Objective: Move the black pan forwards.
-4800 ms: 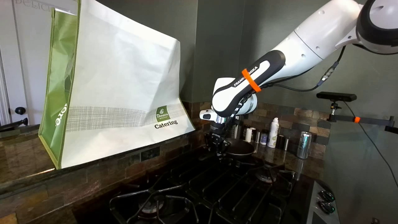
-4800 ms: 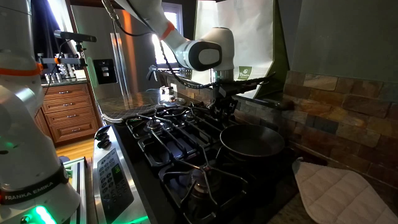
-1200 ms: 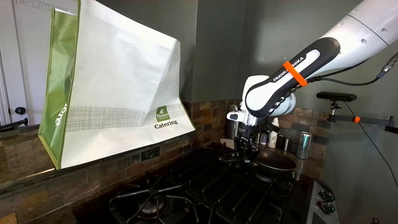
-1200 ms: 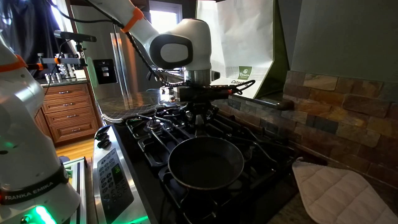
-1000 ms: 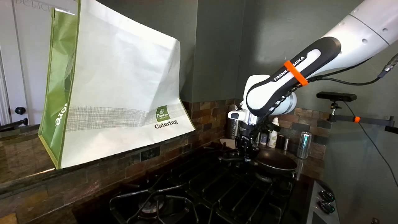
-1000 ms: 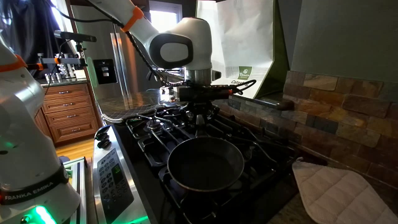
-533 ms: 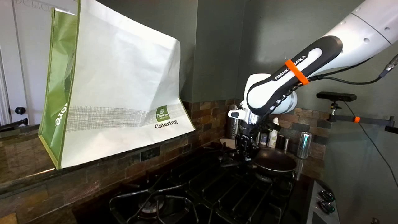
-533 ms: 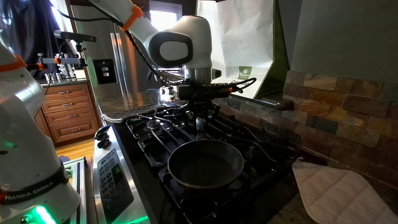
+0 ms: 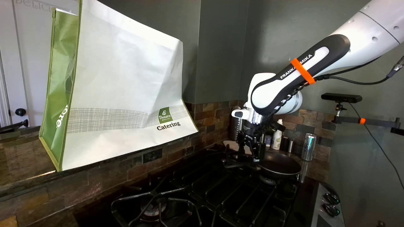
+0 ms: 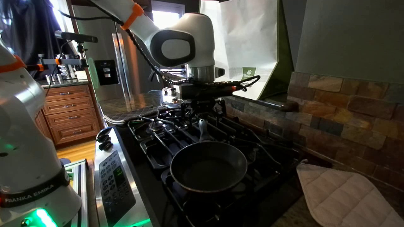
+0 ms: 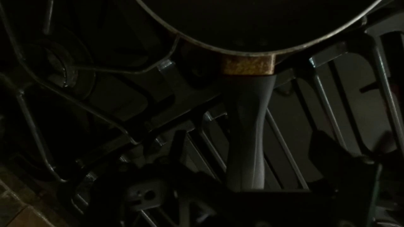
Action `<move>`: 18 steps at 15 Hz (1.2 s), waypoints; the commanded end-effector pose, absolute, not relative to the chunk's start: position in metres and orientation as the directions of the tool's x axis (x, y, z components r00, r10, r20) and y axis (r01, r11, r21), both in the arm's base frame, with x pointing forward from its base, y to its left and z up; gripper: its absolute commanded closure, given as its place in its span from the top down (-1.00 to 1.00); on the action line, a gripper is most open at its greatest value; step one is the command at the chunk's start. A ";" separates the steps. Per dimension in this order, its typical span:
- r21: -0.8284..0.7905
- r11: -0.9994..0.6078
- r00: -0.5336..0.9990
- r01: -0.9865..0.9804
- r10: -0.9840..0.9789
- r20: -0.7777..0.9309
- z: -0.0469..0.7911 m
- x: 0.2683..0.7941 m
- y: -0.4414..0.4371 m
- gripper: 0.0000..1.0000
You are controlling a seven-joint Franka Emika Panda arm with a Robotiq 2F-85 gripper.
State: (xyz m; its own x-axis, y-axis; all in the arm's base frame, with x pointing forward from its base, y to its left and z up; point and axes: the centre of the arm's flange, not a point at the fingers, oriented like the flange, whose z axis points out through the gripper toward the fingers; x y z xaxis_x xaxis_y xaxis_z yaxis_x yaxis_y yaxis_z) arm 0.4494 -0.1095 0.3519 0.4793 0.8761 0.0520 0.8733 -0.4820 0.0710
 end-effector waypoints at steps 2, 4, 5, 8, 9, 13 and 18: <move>0.092 -0.499 0.496 0.861 0.866 0.055 0.366 0.435 -0.108 1.00; 0.092 -0.520 0.518 0.849 0.854 0.051 0.375 0.428 -0.111 1.00; 0.083 -0.548 0.546 0.833 0.837 0.044 0.380 0.422 -0.113 1.00; 0.047 -0.606 0.605 0.794 0.795 0.035 0.391 0.402 -0.122 1.00; 0.031 -0.619 0.618 0.785 0.786 0.032 0.393 0.395 -0.126 1.00; 0.041 -0.648 0.648 0.761 0.761 -0.008 0.401 0.366 -0.148 1.00; 0.119 -0.634 0.641 0.764 0.766 -0.040 0.410 0.347 -0.171 1.00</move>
State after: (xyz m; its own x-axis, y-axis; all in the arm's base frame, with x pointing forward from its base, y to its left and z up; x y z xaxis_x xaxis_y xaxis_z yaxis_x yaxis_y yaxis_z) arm 0.3692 -0.1676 0.4063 0.6442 0.7643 -0.0278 0.7635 -0.6406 0.0819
